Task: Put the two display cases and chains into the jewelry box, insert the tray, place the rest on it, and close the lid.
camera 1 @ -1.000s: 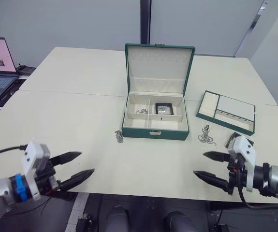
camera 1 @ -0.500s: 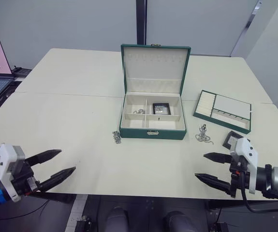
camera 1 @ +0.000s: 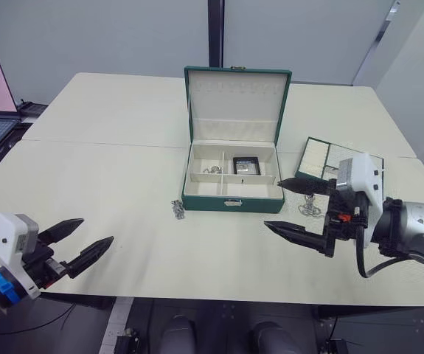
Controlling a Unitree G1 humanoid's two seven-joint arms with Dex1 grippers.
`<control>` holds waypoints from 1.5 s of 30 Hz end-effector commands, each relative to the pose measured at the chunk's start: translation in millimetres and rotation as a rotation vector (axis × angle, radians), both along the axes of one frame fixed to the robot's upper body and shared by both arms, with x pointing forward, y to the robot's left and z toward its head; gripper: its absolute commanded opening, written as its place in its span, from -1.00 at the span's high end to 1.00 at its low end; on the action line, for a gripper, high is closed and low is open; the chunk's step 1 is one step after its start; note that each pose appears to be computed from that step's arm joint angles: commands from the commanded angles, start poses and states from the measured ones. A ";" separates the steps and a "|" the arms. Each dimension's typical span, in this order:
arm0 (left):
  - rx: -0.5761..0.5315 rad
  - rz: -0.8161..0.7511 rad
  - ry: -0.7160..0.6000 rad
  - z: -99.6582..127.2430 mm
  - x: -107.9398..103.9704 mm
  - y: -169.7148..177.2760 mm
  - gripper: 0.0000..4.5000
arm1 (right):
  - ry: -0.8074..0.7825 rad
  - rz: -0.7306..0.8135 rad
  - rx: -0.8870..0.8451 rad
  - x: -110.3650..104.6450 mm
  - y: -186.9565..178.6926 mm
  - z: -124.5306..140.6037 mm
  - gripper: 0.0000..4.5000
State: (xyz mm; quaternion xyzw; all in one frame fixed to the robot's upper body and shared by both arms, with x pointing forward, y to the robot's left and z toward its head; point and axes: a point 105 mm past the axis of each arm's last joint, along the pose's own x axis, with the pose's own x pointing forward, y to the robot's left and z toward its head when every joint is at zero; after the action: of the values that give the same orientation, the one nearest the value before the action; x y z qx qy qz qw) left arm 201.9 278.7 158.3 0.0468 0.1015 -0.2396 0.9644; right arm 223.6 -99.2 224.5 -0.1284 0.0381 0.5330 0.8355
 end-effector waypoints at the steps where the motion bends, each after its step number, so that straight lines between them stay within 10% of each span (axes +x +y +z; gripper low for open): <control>1: 0.008 -0.013 0.007 6.2 -1.7 -5.1 -0.94 | -0.037 0.015 0.012 -2.1 3.0 8.4 -1.00; 20: -0.114 -0.094 0.098 9.3 -1.2 -25.3 -0.94 | -0.045 0.036 0.005 -6.3 3.1 10.5 -1.00; 45: 0.069 0.084 0.065 -47.0 84.2 -92.9 -0.94 | -0.075 0.040 -0.046 3.6 4.5 24.7 -1.00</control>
State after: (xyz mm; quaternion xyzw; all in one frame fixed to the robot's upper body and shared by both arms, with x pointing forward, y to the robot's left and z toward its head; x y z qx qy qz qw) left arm 282.1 184.9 107.2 0.0529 0.1584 -0.2072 0.9639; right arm 228.7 -94.4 241.3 -0.1586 0.0295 0.5450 0.8228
